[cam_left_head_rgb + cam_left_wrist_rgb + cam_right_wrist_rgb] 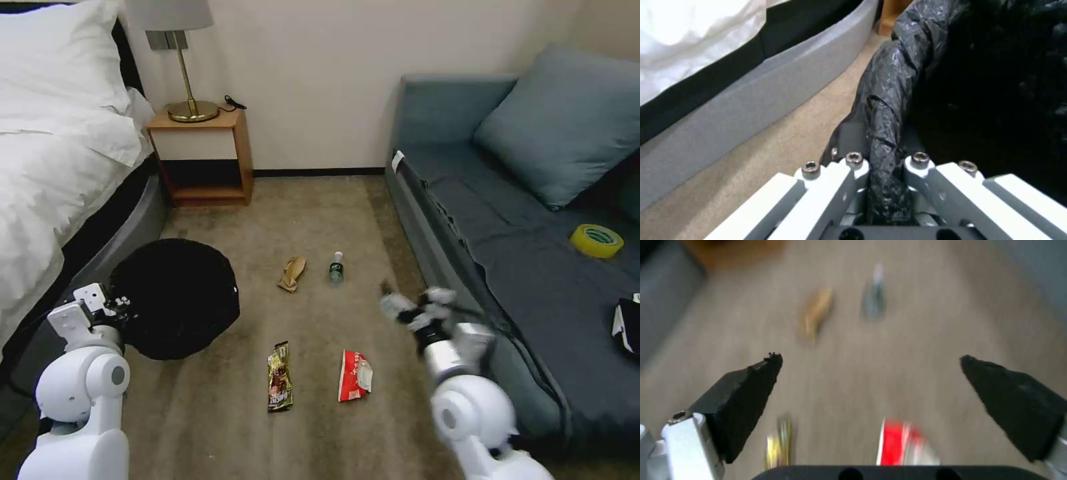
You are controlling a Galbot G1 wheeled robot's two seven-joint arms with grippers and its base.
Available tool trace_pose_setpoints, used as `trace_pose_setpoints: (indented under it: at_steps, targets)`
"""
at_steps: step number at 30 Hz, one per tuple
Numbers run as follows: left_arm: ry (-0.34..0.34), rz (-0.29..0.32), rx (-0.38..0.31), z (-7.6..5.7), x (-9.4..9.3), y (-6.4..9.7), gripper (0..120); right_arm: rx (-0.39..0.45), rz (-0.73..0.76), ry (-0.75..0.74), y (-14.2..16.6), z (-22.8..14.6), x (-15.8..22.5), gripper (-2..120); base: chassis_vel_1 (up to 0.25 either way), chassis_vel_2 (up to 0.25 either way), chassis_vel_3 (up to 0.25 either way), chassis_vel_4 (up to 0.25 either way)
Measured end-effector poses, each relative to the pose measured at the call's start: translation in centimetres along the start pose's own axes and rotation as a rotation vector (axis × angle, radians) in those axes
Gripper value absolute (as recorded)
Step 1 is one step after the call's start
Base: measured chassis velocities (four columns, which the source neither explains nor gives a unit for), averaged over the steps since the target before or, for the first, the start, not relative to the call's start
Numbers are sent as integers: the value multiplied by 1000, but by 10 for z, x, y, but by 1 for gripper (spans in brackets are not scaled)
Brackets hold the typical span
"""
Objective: Pick up the trash bin, then pick up the garbage on the floor and place it into the trash bin.
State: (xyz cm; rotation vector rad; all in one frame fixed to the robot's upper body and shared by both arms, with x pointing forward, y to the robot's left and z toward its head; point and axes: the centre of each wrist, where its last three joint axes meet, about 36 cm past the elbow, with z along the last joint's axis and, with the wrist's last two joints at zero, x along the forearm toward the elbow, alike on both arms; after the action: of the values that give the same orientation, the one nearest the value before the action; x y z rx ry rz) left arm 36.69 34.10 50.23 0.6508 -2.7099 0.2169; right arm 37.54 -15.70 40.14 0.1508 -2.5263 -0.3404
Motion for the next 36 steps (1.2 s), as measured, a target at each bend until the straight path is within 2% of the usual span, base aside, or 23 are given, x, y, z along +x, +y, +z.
trace_pose_setpoints:
  at_steps: [1, 2, 5, 6, 10, 15, 29, 36]
  targets:
    - [-4, 0, 1, -1, 1, 0, 4, -5, -4, 60, 5, 5, -12, 100, 0, 0, 0, 0]
    - [-4, 0, 1, -1, 1, 0, 4, -5, -4, 60, 5, 5, -12, 100, 0, 0, 0, 0]
    - [-11, 2, 9, -3, 2, -1, 4, 32, 11, 207, 17, 9, -52, 100, 0, 0, 0, 0]
    - [-11, 2, 9, -3, 2, -1, 4, 32, 11, 207, 17, 9, -52, 100, 0, 0, 0, 0]
    - [-6, -4, 14, 0, 3, -2, 4, 145, 63, 332, 9, 26, -92, 100, 0, 0, 0, 0]
    - [2, -10, 11, 4, 2, -2, 4, 217, 105, 403, -2, 48, -110, 100, 0, 0, 0, 0]
    - [1, -18, -8, 2, -1, 2, 4, 291, 134, 427, -12, 85, -127, 100, 0, 0, 0, 0]
    - [-4, -15, -13, 2, 1, 2, 4, 334, 163, 395, -20, 94, -138, 87, 0, 0, 0, 0]
